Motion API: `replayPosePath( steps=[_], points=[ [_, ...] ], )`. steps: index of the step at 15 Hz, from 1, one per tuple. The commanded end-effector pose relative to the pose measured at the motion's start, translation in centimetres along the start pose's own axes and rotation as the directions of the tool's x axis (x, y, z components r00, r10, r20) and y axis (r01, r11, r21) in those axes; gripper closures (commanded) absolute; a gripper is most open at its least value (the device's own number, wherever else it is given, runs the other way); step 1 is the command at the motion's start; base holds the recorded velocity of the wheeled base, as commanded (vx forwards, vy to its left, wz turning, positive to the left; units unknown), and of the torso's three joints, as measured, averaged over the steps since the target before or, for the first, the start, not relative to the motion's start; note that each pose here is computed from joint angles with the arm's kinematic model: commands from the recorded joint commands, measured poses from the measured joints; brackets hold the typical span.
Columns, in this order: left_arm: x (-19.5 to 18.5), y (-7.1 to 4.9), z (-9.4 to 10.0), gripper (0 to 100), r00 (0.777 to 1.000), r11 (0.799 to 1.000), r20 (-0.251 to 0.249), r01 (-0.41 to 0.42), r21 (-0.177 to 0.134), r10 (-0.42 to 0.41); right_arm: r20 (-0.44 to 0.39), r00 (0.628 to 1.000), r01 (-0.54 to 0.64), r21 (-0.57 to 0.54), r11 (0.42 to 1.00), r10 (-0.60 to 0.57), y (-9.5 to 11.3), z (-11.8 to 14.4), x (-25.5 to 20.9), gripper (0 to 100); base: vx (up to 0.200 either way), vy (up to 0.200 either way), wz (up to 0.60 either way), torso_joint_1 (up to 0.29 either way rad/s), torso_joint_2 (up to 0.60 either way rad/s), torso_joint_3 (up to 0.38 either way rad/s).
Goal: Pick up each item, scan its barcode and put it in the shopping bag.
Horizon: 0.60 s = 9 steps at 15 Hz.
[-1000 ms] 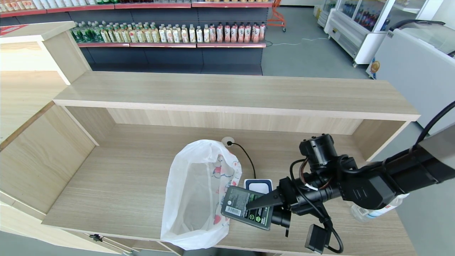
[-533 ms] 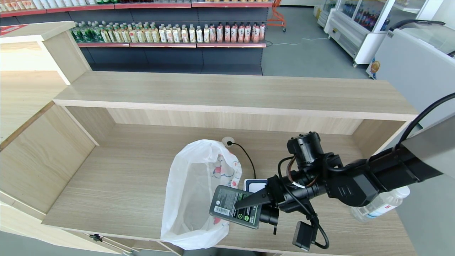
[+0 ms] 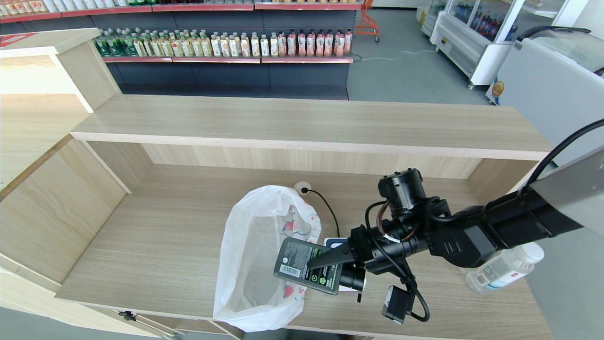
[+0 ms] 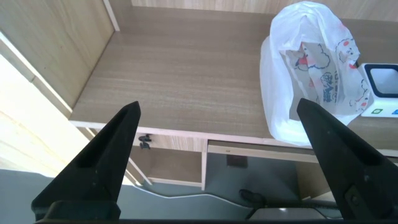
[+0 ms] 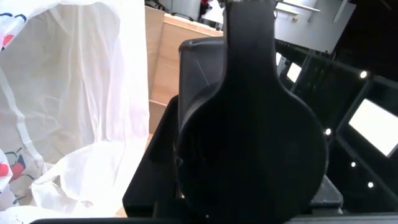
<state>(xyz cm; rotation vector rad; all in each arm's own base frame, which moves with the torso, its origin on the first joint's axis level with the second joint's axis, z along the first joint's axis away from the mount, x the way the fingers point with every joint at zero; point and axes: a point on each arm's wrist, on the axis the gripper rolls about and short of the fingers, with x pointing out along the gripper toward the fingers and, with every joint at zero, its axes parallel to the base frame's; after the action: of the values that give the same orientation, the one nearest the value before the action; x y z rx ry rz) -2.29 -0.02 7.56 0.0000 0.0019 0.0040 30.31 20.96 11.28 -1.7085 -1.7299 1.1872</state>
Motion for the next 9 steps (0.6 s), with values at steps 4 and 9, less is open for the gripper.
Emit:
replayPosePath(
  steps=[4,9],
  points=[
    [0.0,0.0,0.0,0,1.000,1.000,0.000,-0.001,0.000,0.001,-0.001,1.000,0.001,-0.002,1.000,-0.001,-0.1,-0.1,0.0,100,0.000,0.000,0.00,0.000,0.00,0.000],
    [0.0,0.0,0.0,0,1.000,1.000,0.000,-0.001,0.000,0.001,-0.035,0.999,0.013,0.113,0.994,-0.009,-3.1,0.0,-1.8,100,0.000,0.000,0.00,0.000,0.00,0.000]
  ],
)
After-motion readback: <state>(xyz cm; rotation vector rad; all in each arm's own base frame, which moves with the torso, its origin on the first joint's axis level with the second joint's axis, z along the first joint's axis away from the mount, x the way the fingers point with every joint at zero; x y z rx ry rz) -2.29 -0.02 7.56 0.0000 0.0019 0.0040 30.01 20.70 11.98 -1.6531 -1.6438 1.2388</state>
